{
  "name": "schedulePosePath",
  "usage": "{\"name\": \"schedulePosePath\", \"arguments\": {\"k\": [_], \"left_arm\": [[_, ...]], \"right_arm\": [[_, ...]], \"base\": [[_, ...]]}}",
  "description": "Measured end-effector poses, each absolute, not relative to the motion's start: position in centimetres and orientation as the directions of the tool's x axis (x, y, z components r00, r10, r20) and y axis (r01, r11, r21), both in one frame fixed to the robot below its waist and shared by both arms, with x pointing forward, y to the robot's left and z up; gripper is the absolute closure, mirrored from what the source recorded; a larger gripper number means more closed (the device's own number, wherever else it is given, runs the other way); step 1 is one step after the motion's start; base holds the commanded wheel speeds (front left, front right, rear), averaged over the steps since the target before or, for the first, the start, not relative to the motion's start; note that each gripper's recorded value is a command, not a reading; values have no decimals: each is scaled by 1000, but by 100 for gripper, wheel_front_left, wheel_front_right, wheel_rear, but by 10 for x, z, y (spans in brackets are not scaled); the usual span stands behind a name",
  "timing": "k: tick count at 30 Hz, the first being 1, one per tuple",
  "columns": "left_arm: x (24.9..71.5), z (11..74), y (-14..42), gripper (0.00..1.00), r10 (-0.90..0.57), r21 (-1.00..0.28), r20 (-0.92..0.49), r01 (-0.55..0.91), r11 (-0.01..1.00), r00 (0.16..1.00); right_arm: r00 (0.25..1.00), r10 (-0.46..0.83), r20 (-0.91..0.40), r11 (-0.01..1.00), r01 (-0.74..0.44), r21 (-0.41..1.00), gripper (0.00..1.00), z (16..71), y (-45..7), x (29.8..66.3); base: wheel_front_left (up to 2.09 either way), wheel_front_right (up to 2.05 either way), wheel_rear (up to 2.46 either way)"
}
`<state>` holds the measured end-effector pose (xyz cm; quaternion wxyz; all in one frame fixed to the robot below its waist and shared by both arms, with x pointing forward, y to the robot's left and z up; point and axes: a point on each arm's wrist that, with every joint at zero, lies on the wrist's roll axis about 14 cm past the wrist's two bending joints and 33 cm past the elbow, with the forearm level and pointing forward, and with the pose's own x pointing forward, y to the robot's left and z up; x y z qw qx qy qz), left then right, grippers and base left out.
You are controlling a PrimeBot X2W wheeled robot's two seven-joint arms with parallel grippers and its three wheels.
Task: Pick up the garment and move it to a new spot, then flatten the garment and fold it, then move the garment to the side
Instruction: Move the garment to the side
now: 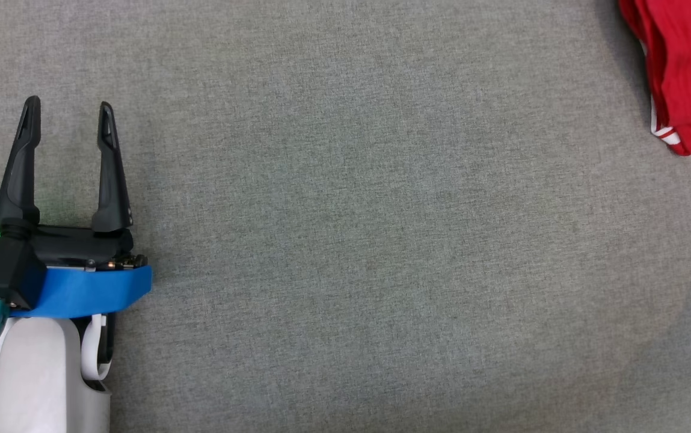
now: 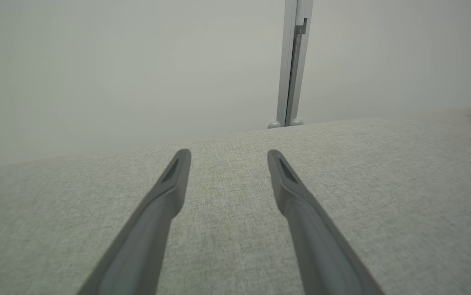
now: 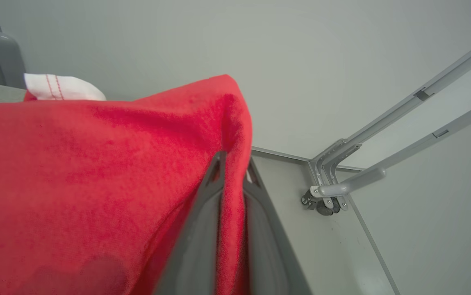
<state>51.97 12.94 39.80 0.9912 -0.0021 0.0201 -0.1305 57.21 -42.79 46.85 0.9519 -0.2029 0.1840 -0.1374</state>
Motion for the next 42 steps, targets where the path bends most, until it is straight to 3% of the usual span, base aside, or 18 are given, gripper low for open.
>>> {"name": "schedulePosePath", "arguments": {"k": [3,4,5,6,7,14,19,31,42], "left_arm": [[520,397,128,0,-262,-11,-40,262,965,964],[520,397,128,0,-262,-11,-40,262,965,964],[520,397,129,0,-262,-10,-40,261,965,964],[520,396,129,0,-261,-10,-41,261,965,965],[520,396,129,0,-261,-10,-42,260,965,965],[517,404,134,0,-244,-3,-35,244,970,969],[508,416,140,0,-217,-5,-30,217,976,976],[456,449,166,0,-124,4,-30,124,992,992],[412,477,179,0,-71,1,7,71,998,997]], "right_arm": [[880,-361,-307,876,207,-437,100,465,-435,570],[881,-362,-304,873,206,-442,87,465,-435,570],[883,-362,-300,872,206,-444,55,466,-434,572],[883,-362,-298,871,207,-445,7,466,-434,574],[883,-363,-297,872,209,-443,0,465,-433,575],[887,-365,-284,870,216,-444,0,471,-430,572],[935,-303,-186,877,198,-437,0,499,-409,575],[999,-6,48,941,22,-337,0,552,-292,555],[986,133,98,983,-118,-144,0,550,-207,501]], "base": [[0,0,0],[0,0,0],[0,0,0],[0,0,0],[0,0,0],[0,0,0],[0,0,0],[0,0,0],[0,0,0]]}}
